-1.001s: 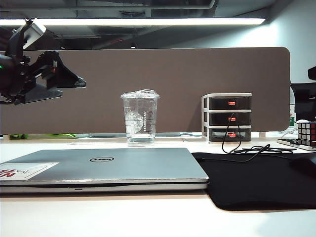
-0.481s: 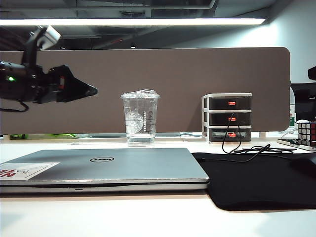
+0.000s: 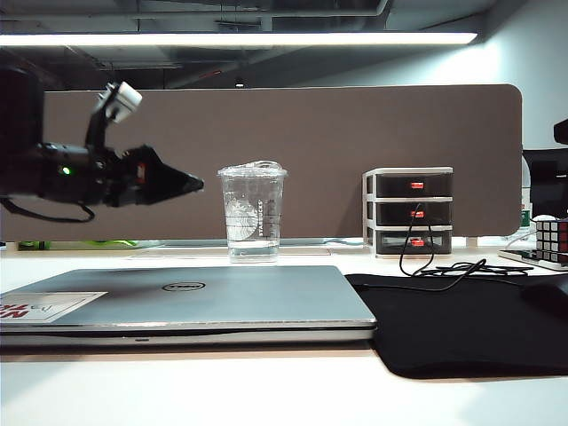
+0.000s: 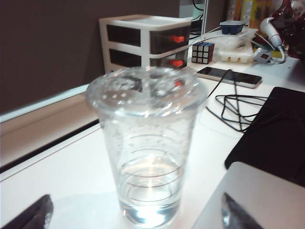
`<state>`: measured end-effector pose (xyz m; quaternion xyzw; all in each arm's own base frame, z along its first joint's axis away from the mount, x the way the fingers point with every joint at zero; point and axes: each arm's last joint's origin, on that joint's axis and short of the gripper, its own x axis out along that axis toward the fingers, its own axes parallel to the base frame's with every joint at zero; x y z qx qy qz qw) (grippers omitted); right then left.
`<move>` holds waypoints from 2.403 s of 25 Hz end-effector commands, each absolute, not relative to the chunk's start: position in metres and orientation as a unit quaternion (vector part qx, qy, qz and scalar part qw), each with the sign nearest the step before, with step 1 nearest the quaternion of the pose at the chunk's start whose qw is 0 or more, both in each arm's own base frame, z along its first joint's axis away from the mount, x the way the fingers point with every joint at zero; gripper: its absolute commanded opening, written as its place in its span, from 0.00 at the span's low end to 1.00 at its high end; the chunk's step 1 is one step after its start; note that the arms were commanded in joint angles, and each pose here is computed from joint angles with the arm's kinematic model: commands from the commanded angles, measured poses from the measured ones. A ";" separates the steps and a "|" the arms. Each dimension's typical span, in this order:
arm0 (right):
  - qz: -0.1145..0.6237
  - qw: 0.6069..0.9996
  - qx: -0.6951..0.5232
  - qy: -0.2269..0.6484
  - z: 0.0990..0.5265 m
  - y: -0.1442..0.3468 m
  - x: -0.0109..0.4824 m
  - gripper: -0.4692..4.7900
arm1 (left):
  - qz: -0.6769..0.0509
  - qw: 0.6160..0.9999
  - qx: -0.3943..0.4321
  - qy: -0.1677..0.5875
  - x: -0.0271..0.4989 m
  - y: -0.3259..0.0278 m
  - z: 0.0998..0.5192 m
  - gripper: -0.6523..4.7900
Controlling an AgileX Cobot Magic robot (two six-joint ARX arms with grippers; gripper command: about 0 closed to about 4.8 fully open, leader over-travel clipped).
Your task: Pick up the coffee cup and place it on the right side of the laptop.
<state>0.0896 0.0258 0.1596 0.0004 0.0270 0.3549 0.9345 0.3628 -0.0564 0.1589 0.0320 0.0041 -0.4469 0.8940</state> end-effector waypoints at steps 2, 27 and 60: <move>0.355 0.935 0.000 0.025 0.159 0.026 0.090 0.09 | -0.476 0.879 0.031 0.000 0.378 -0.064 0.155 1.00; 0.355 0.934 -0.004 0.032 0.157 0.026 0.090 0.09 | -0.559 0.829 0.023 0.009 0.443 -0.081 0.153 1.00; 0.355 0.934 -0.004 0.032 0.157 0.026 0.090 0.09 | -0.604 0.797 0.021 0.005 0.477 -0.137 0.144 1.00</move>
